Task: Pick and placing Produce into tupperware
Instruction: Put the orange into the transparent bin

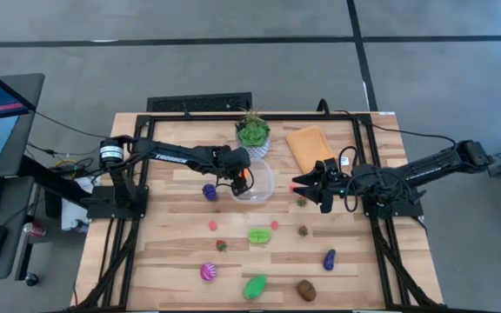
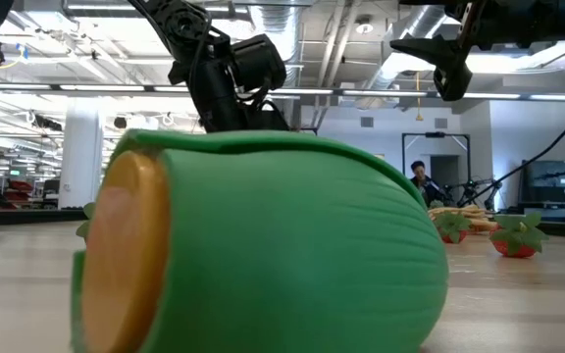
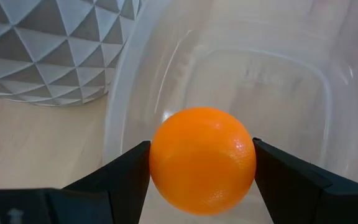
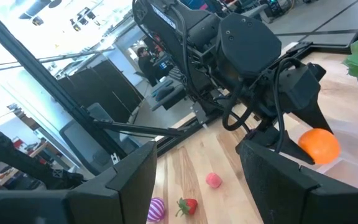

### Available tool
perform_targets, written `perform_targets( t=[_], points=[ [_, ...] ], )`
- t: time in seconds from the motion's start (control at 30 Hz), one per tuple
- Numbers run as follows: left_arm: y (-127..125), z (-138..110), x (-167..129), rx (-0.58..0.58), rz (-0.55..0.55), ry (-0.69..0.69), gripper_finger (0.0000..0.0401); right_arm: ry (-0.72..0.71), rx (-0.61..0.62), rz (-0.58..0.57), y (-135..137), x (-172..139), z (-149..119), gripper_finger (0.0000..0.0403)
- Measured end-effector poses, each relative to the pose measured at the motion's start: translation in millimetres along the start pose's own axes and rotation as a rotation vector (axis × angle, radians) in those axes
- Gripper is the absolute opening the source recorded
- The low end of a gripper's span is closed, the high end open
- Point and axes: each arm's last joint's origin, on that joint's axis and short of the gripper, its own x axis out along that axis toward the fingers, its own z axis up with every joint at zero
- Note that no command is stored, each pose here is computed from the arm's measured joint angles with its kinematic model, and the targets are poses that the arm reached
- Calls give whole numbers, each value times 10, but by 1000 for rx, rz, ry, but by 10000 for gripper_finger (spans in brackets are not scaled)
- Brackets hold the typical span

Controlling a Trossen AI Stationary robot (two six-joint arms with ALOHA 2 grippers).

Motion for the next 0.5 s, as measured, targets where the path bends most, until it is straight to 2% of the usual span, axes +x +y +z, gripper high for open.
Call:
perform_targets(
  t=[0.5],
  points=[
    [-20, 20, -1, 4, -53, -14, 252, 0, 0, 0, 0, 0, 0, 255]
  ],
)
